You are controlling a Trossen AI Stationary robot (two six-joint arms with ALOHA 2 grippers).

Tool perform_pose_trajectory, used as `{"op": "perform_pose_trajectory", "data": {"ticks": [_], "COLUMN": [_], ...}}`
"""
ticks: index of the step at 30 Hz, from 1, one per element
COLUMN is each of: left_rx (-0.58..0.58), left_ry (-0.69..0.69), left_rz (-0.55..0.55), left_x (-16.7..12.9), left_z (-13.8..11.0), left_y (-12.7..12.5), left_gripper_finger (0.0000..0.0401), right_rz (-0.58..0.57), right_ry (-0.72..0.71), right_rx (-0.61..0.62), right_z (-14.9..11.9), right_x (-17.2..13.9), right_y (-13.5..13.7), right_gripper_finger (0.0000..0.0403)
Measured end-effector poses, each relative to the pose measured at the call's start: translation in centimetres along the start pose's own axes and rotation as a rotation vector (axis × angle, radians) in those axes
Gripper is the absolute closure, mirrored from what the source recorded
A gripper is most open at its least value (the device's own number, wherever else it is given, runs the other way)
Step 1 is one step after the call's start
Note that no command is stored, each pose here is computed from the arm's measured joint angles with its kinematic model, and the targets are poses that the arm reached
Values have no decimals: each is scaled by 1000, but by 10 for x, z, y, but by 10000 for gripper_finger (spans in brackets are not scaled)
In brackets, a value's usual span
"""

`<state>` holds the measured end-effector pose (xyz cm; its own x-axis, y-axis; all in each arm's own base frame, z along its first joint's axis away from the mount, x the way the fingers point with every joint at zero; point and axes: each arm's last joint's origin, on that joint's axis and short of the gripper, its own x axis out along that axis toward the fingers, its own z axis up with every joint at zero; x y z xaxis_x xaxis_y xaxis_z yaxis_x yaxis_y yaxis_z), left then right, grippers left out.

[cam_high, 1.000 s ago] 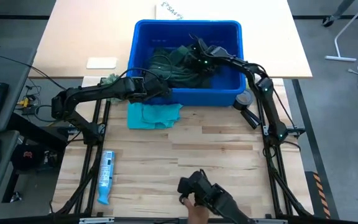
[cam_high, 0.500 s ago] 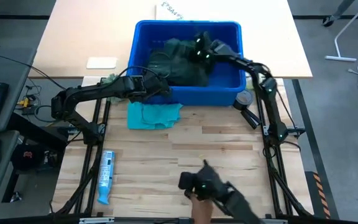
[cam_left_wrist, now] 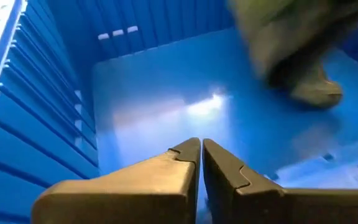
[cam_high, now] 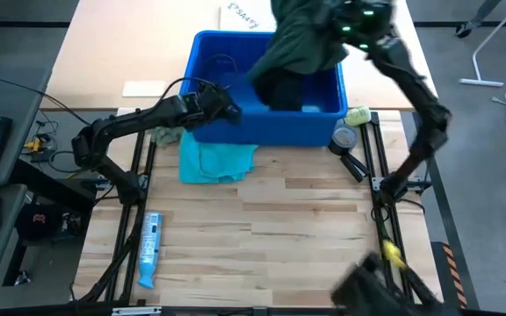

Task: Fold laundry
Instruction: Fold the green polo shirt from the blue laundry bin

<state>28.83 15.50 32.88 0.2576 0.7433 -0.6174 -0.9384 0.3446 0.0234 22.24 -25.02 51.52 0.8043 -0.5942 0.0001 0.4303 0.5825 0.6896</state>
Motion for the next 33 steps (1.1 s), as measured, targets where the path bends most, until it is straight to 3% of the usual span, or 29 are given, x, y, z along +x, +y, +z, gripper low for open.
{"op": "perform_pose_trajectory", "data": {"ticks": [4,10,12,15,22,26,33], "left_rx": [-28,-67,-81,-92,-90,-55,-30], "left_ry": [-12,-9,-7,9,24,-2,-8], "left_rz": [23,52,49,28,-57,-96,-115], "left_x": [9,18,20,22,20,15,10], "left_z": [7,14,17,18,19,18,15], "left_y": [10,25,29,32,26,17,10], "left_gripper_finger": [401,401,401,401,401,401,401], "right_rz": [207,510,529,433,153,83,34], "right_ry": [13,88,103,36,-186,-269,-167], "right_rx": [-37,-96,-99,-110,-180,-183,-108], "right_z": [5,-8,-15,-20,-14,-9,-22], "right_x": [-54,-120,-135,-142,-107,-71,2], "right_y": [51,111,121,127,110,92,47], "right_gripper_finger": [399,399,399,399,399,401,401]}}
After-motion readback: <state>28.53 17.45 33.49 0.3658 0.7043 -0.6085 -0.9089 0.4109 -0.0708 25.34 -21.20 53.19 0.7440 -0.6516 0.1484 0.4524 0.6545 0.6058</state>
